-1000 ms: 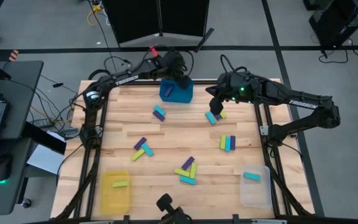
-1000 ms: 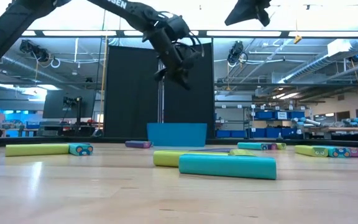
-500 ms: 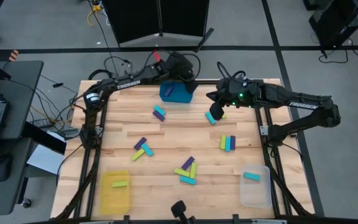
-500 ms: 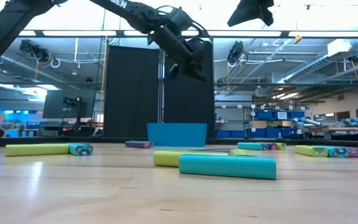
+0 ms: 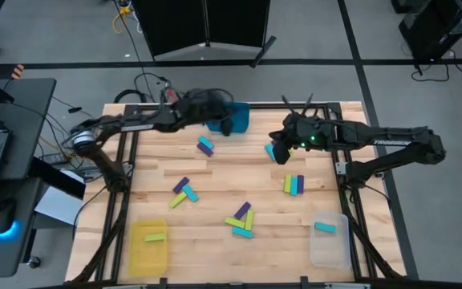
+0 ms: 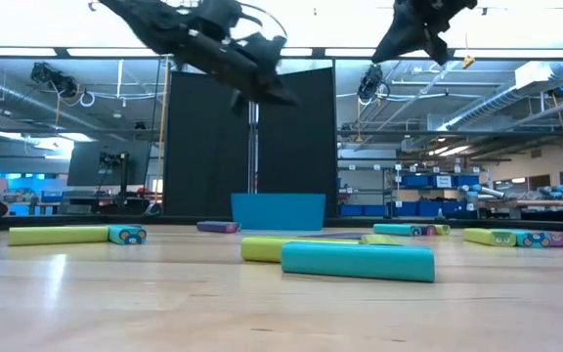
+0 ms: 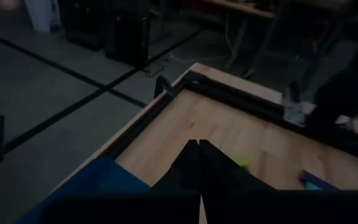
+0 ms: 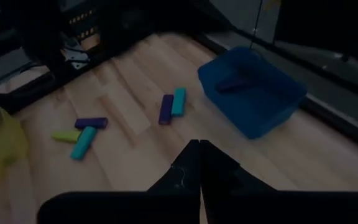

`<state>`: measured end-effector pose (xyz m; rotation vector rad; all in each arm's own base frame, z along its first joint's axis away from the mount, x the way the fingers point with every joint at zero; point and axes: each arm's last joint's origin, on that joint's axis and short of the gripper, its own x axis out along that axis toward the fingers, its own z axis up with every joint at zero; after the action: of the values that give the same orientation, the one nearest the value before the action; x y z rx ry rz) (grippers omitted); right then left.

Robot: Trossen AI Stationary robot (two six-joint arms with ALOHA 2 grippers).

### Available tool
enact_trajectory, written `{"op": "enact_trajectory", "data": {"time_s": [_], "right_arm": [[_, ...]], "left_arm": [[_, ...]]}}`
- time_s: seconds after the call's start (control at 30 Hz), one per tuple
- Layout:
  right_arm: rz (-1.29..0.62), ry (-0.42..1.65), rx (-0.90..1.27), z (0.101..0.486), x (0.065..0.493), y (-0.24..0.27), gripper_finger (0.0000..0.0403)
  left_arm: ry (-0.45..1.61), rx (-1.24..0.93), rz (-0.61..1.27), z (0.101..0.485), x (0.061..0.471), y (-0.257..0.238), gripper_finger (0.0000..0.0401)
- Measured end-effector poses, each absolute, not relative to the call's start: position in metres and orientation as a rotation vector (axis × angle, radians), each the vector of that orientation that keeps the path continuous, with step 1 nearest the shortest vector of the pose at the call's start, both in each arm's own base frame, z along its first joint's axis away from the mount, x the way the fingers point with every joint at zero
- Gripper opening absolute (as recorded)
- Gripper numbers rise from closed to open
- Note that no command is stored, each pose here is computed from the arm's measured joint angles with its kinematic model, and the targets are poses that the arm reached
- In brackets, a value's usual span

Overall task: Sort blocks
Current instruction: Put the sky blue block into the white bin

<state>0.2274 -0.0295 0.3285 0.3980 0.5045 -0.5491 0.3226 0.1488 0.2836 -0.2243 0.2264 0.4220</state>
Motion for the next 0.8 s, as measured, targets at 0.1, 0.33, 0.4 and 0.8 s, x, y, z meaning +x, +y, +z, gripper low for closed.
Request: {"op": "enact_trajectory", "data": {"time_s": [0.1,0.33,0.4,0.8], "right_arm": [[-0.536,0.542,0.437,0.315,0.226,-0.028,0.0009],[-0.541,0.659,0.537,0.277,0.226,-0.026,0.001],[-0.561,0.67,0.568,0.272,0.226,-0.026,0.0012],[-0.708,0.941,0.81,0.222,0.24,-0.058,0.0099]], "left_arm": [[0.214,-0.213,0.401,0.283,0.297,0.13,0.0],[0.202,-0.219,0.333,0.271,0.255,0.088,0.0001],[0.191,-0.251,0.324,0.269,0.246,0.079,0.0001],[0.152,-0.253,0.367,0.266,0.225,0.058,0.0002]]}}
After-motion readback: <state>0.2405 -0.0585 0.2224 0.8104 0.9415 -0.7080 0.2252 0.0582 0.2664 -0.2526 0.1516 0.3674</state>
